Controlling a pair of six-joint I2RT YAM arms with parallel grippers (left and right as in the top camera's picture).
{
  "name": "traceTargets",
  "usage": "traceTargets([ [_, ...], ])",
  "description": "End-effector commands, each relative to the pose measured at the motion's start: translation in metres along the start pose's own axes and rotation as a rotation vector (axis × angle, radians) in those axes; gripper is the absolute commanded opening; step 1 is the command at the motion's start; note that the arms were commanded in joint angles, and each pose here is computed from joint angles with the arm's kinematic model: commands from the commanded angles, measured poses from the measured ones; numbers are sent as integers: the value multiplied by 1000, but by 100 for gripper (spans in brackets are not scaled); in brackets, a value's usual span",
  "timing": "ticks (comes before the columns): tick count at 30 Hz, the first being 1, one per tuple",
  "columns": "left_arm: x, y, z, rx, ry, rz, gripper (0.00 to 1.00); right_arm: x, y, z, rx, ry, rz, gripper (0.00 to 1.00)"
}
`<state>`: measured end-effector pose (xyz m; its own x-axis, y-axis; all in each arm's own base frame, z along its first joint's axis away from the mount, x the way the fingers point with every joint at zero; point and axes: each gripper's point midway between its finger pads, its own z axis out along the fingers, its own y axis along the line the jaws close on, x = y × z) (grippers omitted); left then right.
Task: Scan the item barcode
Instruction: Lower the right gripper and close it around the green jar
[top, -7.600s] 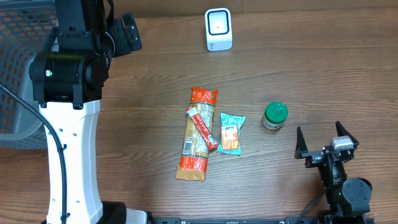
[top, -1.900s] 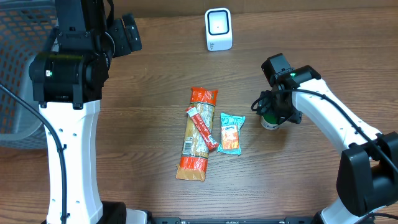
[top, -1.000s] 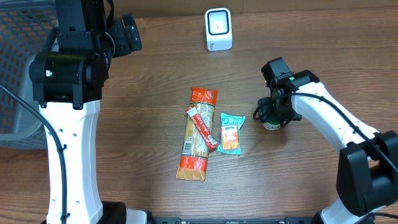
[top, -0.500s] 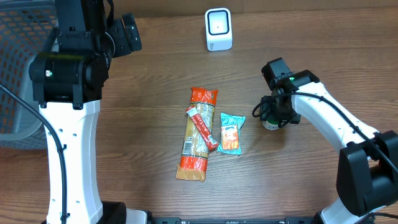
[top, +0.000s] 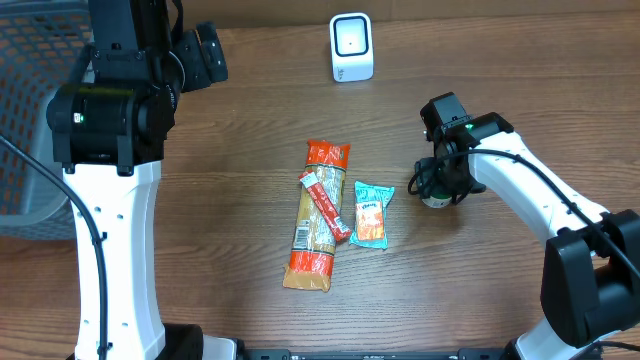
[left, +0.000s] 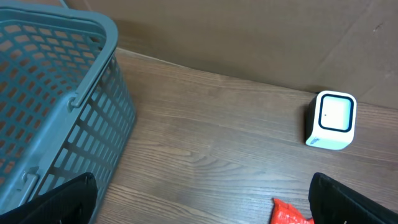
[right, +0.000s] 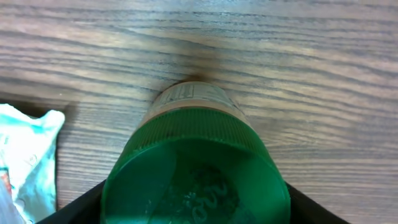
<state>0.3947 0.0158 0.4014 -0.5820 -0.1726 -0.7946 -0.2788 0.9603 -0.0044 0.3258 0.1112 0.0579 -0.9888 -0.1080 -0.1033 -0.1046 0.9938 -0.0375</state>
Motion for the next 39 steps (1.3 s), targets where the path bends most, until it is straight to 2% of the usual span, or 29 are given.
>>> traceTargets([
  [1, -4, 4, -3, -10, -14, 13, 100, 1, -1, 2, 0, 2, 29, 83],
  [6, -4, 4, -3, -10, -14, 13, 100, 1, 1, 2, -6, 4, 204, 95],
  [10, -4, 4, -3, -10, -14, 13, 100, -1, 1, 2, -10, -5, 217, 100],
  [20, -4, 4, -3, -10, -14, 13, 100, -12, 5, 2, -35, -47, 222, 100],
  [21, -4, 4, -3, -10, -14, 13, 100, -11, 5, 2, -34, -45, 222, 96],
  [24, -4, 4, -3, -10, -14, 13, 100, -11, 5, 2, -33, -42, 221, 95],
  [26, -4, 4, -3, -10, -14, 13, 100, -10, 5, 2, -33, -42, 221, 91],
  [32, -4, 4, -3, -10, -14, 13, 100, -7, 4, 10, -28, -41, 221, 87],
  [39, -4, 4, -3, -10, -14, 13, 100, -4, 5, 30, -39, -68, 222, 87],
])
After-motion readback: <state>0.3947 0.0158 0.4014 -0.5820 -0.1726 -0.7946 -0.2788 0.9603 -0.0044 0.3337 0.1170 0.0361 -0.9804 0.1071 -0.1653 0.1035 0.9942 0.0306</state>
